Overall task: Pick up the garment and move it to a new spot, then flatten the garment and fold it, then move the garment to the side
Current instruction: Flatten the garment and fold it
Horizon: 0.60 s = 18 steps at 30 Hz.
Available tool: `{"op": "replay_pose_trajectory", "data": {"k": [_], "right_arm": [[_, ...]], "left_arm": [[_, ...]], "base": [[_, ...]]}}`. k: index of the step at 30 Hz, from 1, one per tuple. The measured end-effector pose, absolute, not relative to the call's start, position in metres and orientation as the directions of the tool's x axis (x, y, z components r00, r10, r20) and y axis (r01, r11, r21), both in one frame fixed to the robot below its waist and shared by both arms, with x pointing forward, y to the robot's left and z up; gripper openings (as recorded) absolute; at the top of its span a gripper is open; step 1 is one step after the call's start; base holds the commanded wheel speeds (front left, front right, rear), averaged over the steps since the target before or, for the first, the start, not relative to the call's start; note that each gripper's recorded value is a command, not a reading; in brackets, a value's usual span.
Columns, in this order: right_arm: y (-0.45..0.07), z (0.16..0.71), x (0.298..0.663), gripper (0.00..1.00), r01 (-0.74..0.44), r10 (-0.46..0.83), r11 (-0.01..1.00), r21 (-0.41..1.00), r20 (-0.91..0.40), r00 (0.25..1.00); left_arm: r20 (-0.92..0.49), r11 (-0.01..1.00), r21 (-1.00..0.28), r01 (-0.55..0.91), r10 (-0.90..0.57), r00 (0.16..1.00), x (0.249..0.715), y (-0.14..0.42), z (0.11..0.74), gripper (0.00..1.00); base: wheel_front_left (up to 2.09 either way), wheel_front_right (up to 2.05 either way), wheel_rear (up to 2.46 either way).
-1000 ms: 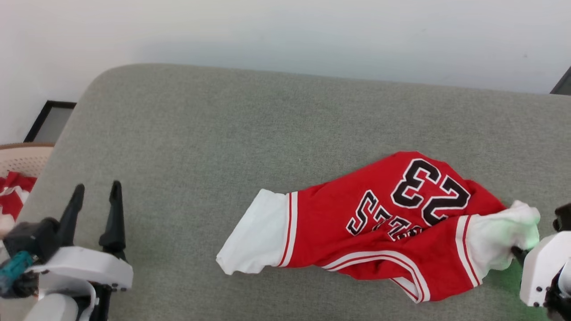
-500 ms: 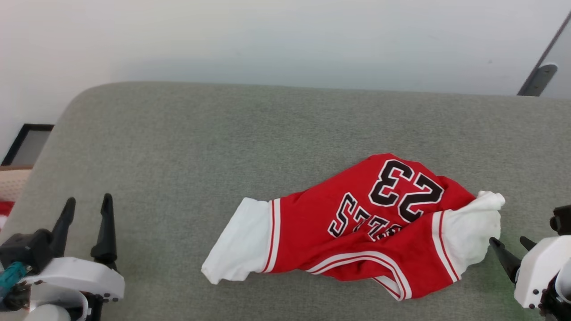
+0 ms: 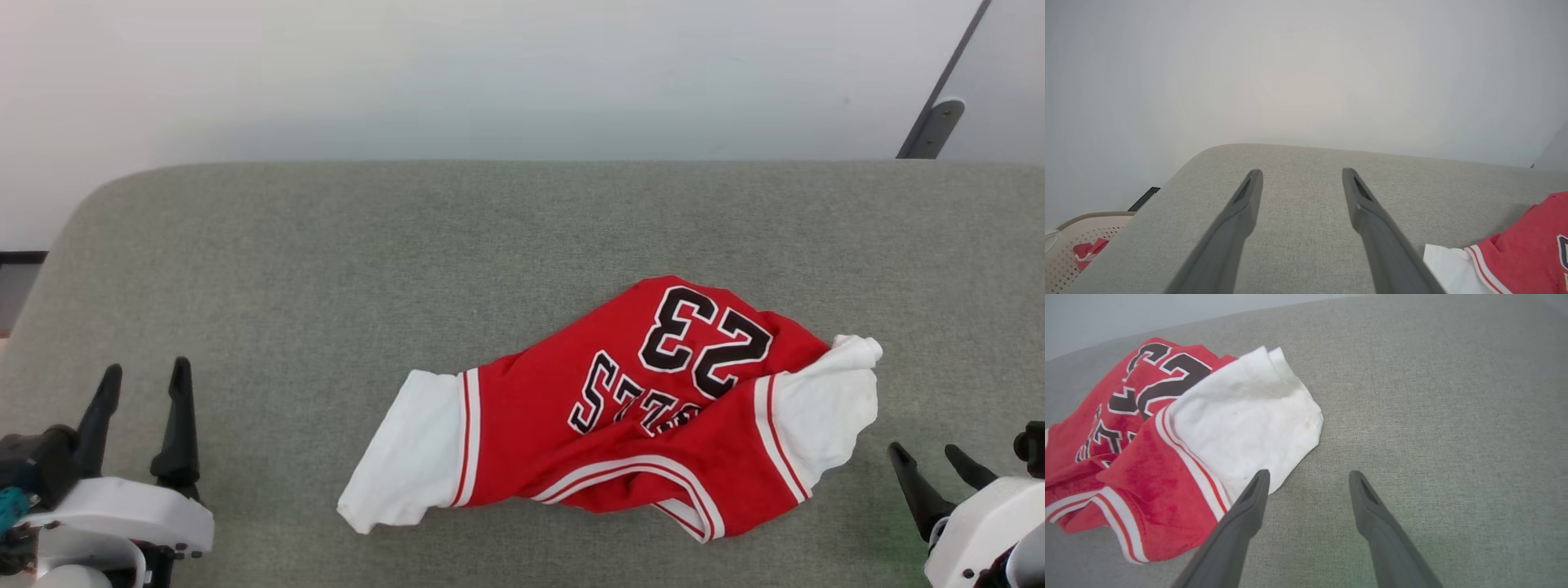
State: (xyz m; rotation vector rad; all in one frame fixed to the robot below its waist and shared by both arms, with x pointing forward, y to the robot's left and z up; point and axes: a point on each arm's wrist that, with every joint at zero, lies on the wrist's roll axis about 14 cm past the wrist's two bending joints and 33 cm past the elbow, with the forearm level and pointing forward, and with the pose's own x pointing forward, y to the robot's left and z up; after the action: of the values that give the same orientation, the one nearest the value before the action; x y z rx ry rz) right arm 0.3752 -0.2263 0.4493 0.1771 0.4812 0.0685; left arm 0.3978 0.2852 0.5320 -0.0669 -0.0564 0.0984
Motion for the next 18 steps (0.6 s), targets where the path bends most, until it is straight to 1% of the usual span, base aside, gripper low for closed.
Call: {"op": "replay_pose_trajectory", "data": {"k": [5,10,18], "right_arm": [[-0.23,0.449,0.377,1.0,0.0,0.082,0.983,0.186,-0.433,0.897],[-0.235,0.453,0.398,1.0,0.009,0.068,0.983,0.184,-0.41,0.909],[-0.229,0.429,0.427,1.0,0.009,0.086,0.982,0.186,-0.494,0.865]], "left_arm": [[0.053,0.994,-0.066,-0.085,0.088,0.995,0.401,0.281,0.531,1.0],[0.043,0.995,-0.062,-0.073,0.076,0.996,0.405,0.277,0.528,1.0],[0.029,0.996,-0.059,-0.065,0.067,0.997,0.416,0.273,0.522,1.0]], "base": [[0.0,0.0,0.0],[0.0,0.0,0.0],[0.0,0.0,0.0]]}}
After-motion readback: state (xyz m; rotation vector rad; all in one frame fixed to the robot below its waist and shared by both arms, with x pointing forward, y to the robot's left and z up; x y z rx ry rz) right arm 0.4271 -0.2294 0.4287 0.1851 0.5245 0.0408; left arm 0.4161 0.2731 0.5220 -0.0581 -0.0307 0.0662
